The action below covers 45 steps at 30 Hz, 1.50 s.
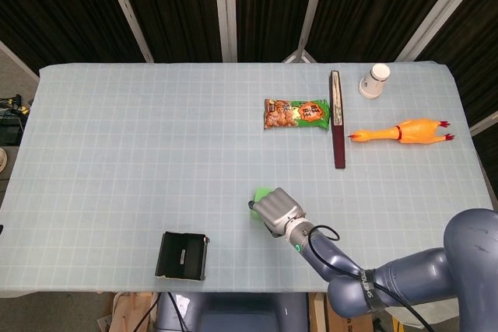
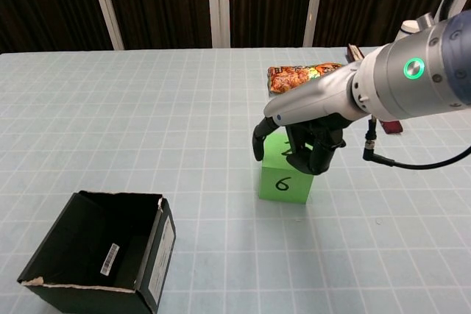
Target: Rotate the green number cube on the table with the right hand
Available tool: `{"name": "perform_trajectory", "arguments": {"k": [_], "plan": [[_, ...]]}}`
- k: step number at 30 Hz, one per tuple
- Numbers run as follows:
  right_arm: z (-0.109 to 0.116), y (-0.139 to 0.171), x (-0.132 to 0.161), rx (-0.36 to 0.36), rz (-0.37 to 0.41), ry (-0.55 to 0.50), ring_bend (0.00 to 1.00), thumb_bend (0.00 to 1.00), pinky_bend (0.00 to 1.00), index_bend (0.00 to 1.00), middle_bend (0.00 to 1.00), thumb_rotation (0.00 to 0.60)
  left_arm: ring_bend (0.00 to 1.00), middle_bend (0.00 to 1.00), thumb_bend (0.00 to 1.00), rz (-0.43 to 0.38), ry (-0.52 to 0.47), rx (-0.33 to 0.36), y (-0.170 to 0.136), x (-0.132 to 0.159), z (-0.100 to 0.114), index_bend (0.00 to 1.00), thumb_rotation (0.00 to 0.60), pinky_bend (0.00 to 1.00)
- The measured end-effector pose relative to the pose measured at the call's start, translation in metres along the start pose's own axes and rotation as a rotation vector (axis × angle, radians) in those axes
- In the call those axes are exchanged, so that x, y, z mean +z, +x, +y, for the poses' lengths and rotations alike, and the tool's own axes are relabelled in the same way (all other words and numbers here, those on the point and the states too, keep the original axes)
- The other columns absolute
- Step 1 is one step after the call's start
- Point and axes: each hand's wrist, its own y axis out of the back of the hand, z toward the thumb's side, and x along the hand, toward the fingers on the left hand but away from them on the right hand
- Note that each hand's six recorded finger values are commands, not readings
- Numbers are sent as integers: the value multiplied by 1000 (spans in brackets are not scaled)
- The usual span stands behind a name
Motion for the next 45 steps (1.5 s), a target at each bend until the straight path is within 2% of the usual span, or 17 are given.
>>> {"name": "perform_trajectory", "arguments": {"k": [12, 19, 21, 23, 24, 26, 29, 31, 34, 38, 42, 45], "plan": [[-7, 7, 4, 5, 29, 8, 789, 687, 658, 246, 823, 600, 40, 0, 271, 3, 0, 3, 0, -1, 1, 15, 600, 162], [9, 13, 4, -50, 45, -42, 762, 688, 641, 242, 806, 600, 40, 0, 271, 5, 1, 2, 0, -1, 1, 15, 600, 162], [17, 15, 1, -80, 46, -77, 656, 685, 552, 218, 671, 600, 40, 0, 270, 4, 2, 4, 0, -1, 1, 15, 600, 162], [25, 19, -5, -126, 44, -137, 477, 623, 379, 188, 438, 600, 40, 0, 270, 4, 1, 4, 0, -1, 1, 15, 600, 162], [29, 21, -9, -151, 40, -168, 425, 591, 328, 182, 383, 600, 40, 0, 270, 5, 0, 2, 0, -1, 1, 15, 600, 162], [38, 26, -24, -226, 21, -245, 313, 524, 215, 170, 276, 600, 40, 0, 271, 5, -4, 1, 0, -2, 1, 14, 600, 162], [51, 35, -62, -381, -53, -352, 248, 516, 142, 168, 214, 600, 40, 0, 271, 4, -8, 2, 0, -2, 2, 15, 600, 162], [56, 43, -105, -498, -154, -441, 236, 515, 135, 168, 207, 600, 40, 0, 271, 1, -11, 1, -1, -2, 2, 14, 600, 162], [55, 57, -162, -630, -280, -563, 203, 515, 101, 168, 179, 600, 40, 0, 271, 1, -8, 2, -1, -2, 2, 15, 600, 162], [37, 82, -208, -692, -358, -661, 150, 514, 60, 148, 137, 600, 40, 0, 271, 2, -1, 2, -1, 0, 1, 15, 600, 162], [23, 105, -217, -699, -358, -622, 125, 503, 37, 142, 130, 600, 40, 0, 271, 6, 2, 8, -2, 0, 1, 15, 600, 162], [3, 124, -214, -685, -348, -564, 123, 502, 36, 141, 126, 600, 40, 0, 270, 9, 1, 11, -2, 0, 1, 9, 600, 162]]}}
